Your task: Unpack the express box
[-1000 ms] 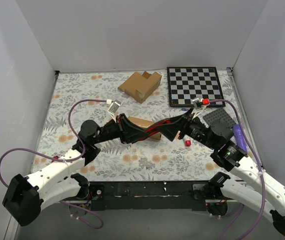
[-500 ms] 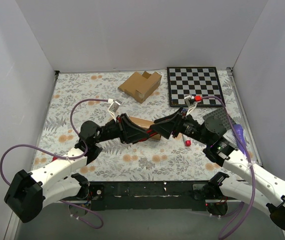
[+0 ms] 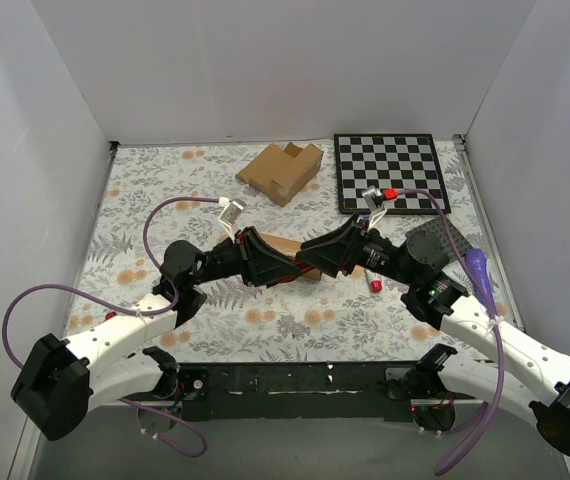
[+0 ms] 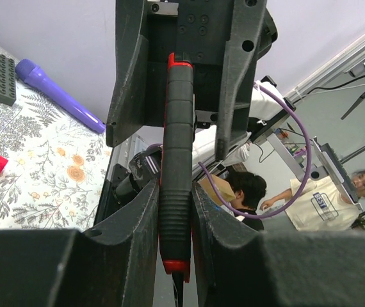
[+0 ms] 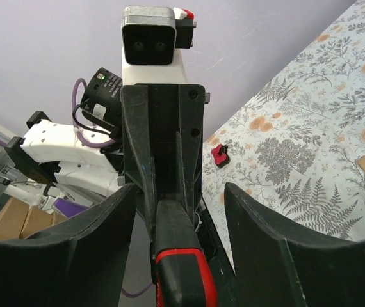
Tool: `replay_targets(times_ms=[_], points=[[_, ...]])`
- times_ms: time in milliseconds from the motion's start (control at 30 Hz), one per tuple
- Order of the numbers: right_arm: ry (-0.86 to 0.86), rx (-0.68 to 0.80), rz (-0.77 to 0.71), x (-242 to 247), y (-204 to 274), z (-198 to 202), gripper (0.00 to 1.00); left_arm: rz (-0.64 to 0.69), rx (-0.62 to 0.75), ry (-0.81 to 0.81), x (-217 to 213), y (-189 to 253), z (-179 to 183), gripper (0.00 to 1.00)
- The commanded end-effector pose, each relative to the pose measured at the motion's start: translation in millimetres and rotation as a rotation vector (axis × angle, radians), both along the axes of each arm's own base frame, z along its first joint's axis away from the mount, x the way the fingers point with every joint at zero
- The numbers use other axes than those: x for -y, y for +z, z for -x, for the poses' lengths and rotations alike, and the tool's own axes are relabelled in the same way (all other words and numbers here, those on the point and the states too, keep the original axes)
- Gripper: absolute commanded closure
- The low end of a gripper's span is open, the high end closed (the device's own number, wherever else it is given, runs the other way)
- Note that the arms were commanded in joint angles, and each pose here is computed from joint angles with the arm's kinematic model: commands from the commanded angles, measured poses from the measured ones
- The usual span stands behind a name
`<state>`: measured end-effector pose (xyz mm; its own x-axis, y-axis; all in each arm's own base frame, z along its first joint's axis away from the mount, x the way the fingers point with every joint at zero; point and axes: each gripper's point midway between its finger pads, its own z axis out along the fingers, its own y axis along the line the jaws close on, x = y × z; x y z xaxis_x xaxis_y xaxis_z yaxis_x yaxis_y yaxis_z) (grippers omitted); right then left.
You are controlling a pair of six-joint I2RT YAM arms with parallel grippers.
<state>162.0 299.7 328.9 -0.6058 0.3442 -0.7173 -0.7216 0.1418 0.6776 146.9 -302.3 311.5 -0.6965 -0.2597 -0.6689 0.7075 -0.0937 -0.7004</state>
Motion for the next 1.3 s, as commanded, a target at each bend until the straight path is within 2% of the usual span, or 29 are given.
replay_targets(times_ms=[0,267,300,400,467,600,767,867,900,933,967,1067,1100,1133,1233,1267], points=[[0.023,0.055,-0.064,0.6,23.4,4.6,0.35,0.043,0.038,0.007,-0.3,13.5,0.4,1.0],[0.054,0.039,-0.043,-2.9,15.4,7.6,0.45,0.063,0.028,0.025,1.1,17.3,-5.2,1.0],[0.049,0.041,-0.046,-1.6,15.5,7.6,0.45,0.07,0.03,0.028,0.4,18.9,-5.1,1.0],[0.026,0.038,-0.046,1.3,13.7,6.0,0.37,0.082,0.027,0.048,-1.6,20.4,-6.6,1.0],[0.027,0.039,-0.043,1.2,13.7,6.1,0.39,0.085,0.023,0.051,-1.9,20.3,-7.0,1.0],[0.045,0.033,-0.036,-1.5,10.4,7.0,0.54,0.08,0.013,0.029,1.6,18.6,-6.5,1.0],[0.042,0.04,-0.047,-0.8,13.4,7.0,0.58,0.065,0.007,0.014,4.6,14.8,-3.2,1.0],[0.045,0.044,-0.047,-1.5,14.5,7.4,0.74,0.054,0.003,0.003,4.8,10.1,-1.4,1.0],[0.047,0.044,-0.045,-1.8,13.6,7.5,0.87,0.051,-0.002,-0.004,4.9,9.4,-0.3,1.0],[0.045,0.044,-0.044,-1.5,13.2,6.9,0.95,0.048,-0.002,-0.008,5.2,9.2,0.6,1.0],[0.044,0.039,-0.041,-1.6,12.3,6.6,0.99,0.043,-0.006,-0.007,5.1,8.2,0.1,1.0],[0.036,0.045,-0.034,0.0,11.8,5.8,0.99,0.004,-0.024,0.004,6.6,1.2,-2.8,0.99],[0.026,0.042,-0.026,0.7,12.7,4.5,0.99,-0.013,-0.037,0.006,7.7,-1.3,-3.9,0.97],[0.019,0.049,-0.02,1.7,13.0,3.8,0.99,-0.022,-0.03,0.015,8.0,-2.0,-5.5,0.78],[-0.038,0.078,0.016,9.7,18.6,-1.9,0.99,-0.06,-0.023,0.036,8.5,-4.1,-9.7,0.52],[-0.062,0.093,0.024,14.8,23.1,-3.0,0.99,-0.069,-0.021,0.049,8.3,-4.2,-11.8,0.47]])
